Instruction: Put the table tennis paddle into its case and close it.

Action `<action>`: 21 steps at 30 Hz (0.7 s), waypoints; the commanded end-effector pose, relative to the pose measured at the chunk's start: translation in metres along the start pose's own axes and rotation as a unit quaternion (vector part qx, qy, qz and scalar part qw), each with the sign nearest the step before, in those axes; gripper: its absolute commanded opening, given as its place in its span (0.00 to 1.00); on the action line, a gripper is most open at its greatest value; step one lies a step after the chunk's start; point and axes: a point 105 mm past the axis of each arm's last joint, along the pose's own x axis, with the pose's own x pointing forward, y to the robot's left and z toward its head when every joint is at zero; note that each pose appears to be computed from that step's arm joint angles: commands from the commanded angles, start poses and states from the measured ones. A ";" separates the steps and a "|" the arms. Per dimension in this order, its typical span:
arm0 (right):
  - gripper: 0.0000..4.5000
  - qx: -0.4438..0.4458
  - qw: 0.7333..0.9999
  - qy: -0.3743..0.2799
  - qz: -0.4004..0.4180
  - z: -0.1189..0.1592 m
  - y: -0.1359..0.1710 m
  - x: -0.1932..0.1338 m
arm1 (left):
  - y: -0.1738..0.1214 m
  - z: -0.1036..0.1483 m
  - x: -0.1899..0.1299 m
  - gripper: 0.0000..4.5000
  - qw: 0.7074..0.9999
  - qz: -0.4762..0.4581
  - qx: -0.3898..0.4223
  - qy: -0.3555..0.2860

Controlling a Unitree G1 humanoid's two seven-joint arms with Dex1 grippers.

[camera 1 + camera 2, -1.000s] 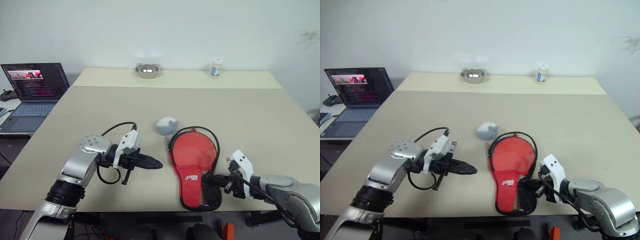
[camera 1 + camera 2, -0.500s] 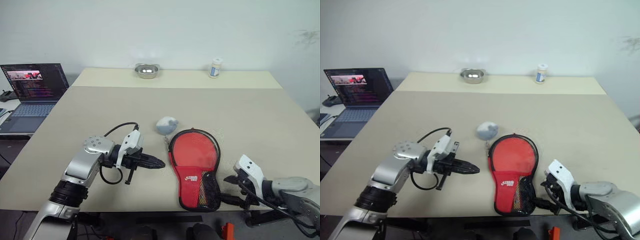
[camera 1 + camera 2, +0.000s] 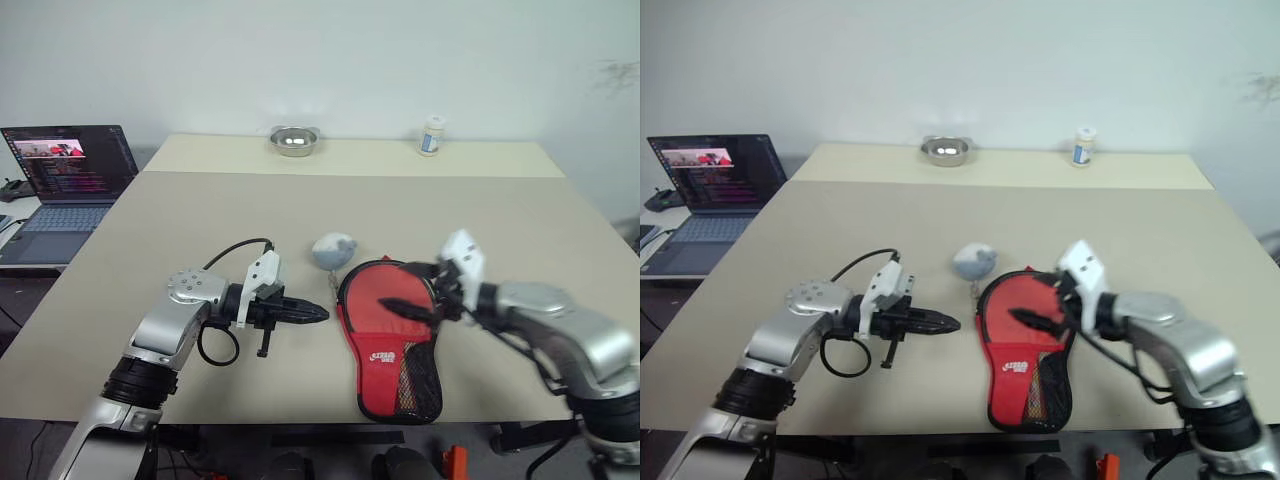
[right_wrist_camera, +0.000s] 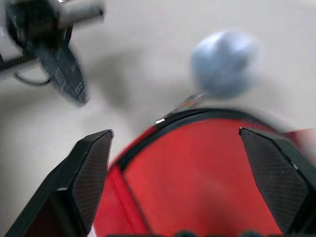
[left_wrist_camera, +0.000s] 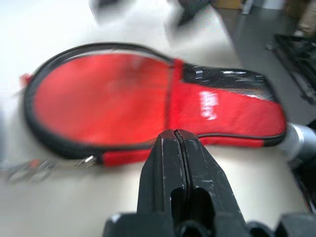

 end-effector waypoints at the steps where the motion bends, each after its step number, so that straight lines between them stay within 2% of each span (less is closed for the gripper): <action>1: 0.99 -0.021 1.000 -0.002 -0.006 -0.007 0.004 0.010 | 0.009 0.011 -0.010 0.00 0.999 0.025 0.019 -0.008; 4: 0.99 -0.025 0.999 0.013 -0.016 -0.018 0.003 0.016 | 0.013 0.011 -0.014 0.00 0.999 0.038 0.004 -0.009; 7: 1.00 -0.027 0.999 0.025 -0.029 -0.025 -0.003 0.015 | 0.032 0.019 -0.017 0.12 0.995 0.098 -0.003 -0.031; 11: 1.00 -0.026 0.999 0.029 -0.025 -0.027 -0.001 0.016 | 0.061 0.031 -0.019 0.41 0.982 0.179 -0.005 -0.053; 15: 1.00 -0.034 0.999 0.035 -0.025 -0.027 0.001 0.022 | 0.083 0.035 -0.015 0.73 0.976 0.214 0.002 -0.037; 16: 1.00 -0.036 0.998 0.037 -0.025 -0.027 0.000 0.023 | 0.086 0.036 -0.014 0.84 0.976 0.214 0.004 -0.032; 17: 1.00 -0.036 0.998 0.037 -0.025 -0.027 0.001 0.024 | 0.091 0.035 -0.011 0.88 0.975 0.219 0.013 -0.022; 18: 1.00 -0.035 0.998 0.036 -0.024 -0.027 0.001 0.024 | 0.096 0.033 -0.007 0.97 0.975 0.223 0.015 -0.012; 21: 1.00 -0.035 0.999 0.036 -0.019 -0.026 0.003 0.025 | 0.105 0.019 0.007 0.99 0.978 0.207 0.016 0.025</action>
